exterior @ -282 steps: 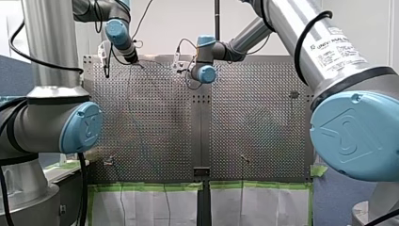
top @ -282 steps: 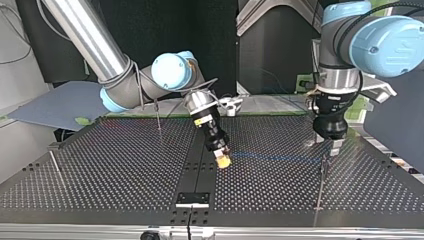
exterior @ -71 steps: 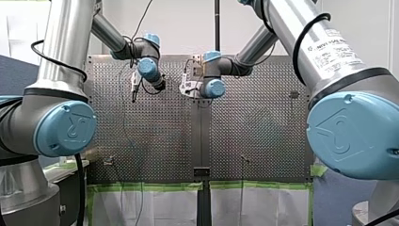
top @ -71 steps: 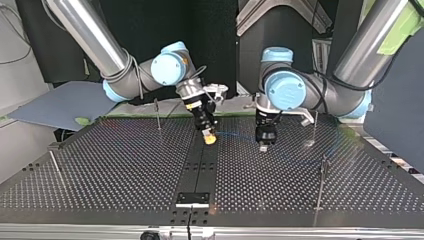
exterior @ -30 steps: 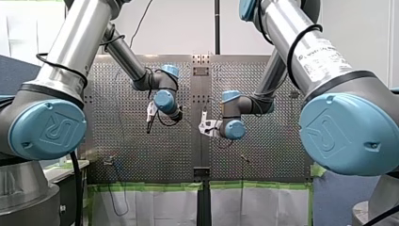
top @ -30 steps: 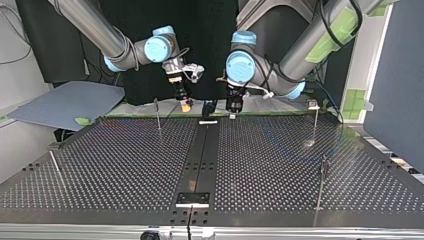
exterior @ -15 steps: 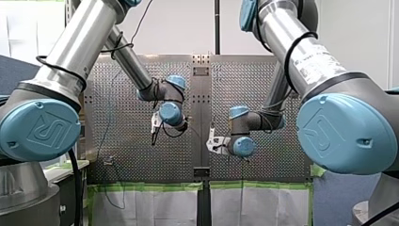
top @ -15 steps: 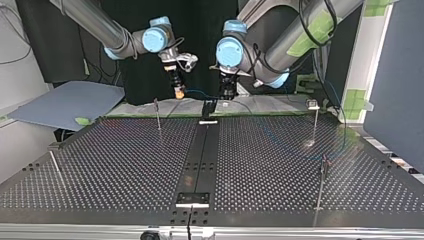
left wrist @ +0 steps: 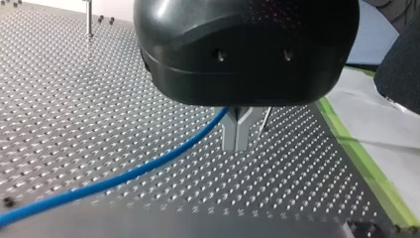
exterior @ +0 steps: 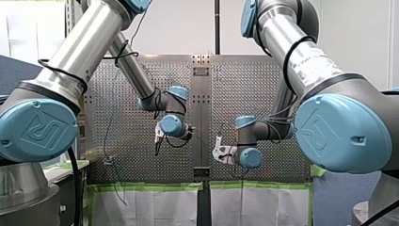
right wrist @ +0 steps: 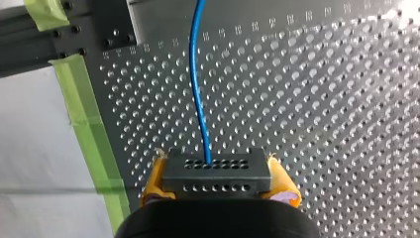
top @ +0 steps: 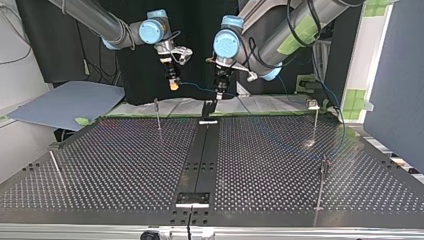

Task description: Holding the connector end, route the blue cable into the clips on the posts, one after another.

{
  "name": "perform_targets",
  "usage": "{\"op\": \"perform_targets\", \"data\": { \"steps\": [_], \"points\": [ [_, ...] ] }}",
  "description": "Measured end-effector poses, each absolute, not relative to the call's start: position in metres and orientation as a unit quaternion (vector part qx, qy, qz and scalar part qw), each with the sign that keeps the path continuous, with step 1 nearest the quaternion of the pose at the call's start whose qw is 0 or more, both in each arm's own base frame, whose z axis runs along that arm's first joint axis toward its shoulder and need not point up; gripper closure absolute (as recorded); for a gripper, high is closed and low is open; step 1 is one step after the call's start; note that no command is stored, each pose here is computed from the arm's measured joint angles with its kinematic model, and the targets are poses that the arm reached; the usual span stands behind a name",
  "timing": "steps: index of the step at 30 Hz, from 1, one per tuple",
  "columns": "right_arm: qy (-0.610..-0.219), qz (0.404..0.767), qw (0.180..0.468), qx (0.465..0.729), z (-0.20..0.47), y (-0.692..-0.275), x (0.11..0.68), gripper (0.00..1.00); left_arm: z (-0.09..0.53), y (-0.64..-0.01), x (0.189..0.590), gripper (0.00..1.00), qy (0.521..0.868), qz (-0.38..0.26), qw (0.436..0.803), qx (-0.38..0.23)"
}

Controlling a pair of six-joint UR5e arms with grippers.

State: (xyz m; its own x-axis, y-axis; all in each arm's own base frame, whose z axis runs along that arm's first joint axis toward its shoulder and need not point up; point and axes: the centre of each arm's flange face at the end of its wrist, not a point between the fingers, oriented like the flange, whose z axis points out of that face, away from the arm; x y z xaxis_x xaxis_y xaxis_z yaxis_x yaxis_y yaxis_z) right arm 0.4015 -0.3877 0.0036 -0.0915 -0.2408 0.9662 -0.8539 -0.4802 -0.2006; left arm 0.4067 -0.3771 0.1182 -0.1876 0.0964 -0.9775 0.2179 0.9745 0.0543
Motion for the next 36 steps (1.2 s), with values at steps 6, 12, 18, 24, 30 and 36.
{"op": "perform_targets", "data": {
  "steps": [6,12,18,24,30,36],
  "points": [
    [-0.447,0.598,0.264,0.611,-0.002,-0.386,0.386,1.0,0.093,-0.386,0.402,1.0,0.77,-0.06,0.627,0.102],
    [-0.452,0.601,0.274,0.6,-0.004,-0.392,0.371,1.0,0.084,-0.391,0.399,1.0,0.769,-0.067,0.628,0.102],
    [-0.458,0.602,0.281,0.59,-0.006,-0.397,0.356,1.0,0.074,-0.399,0.394,1.0,0.767,-0.081,0.627,0.107],
    [-0.461,0.6,0.281,0.59,-0.011,-0.402,0.347,1.0,0.051,-0.404,0.388,1.0,0.772,-0.087,0.62,0.114],
    [-0.472,0.592,0.284,0.588,-0.031,-0.406,0.334,1.0,0.033,-0.413,0.379,1.0,0.771,-0.105,0.619,0.112],
    [-0.485,0.59,0.284,0.58,-0.046,-0.412,0.322,1.0,0.032,-0.426,0.378,1.0,0.764,-0.118,0.624,0.11]
  ]
}}
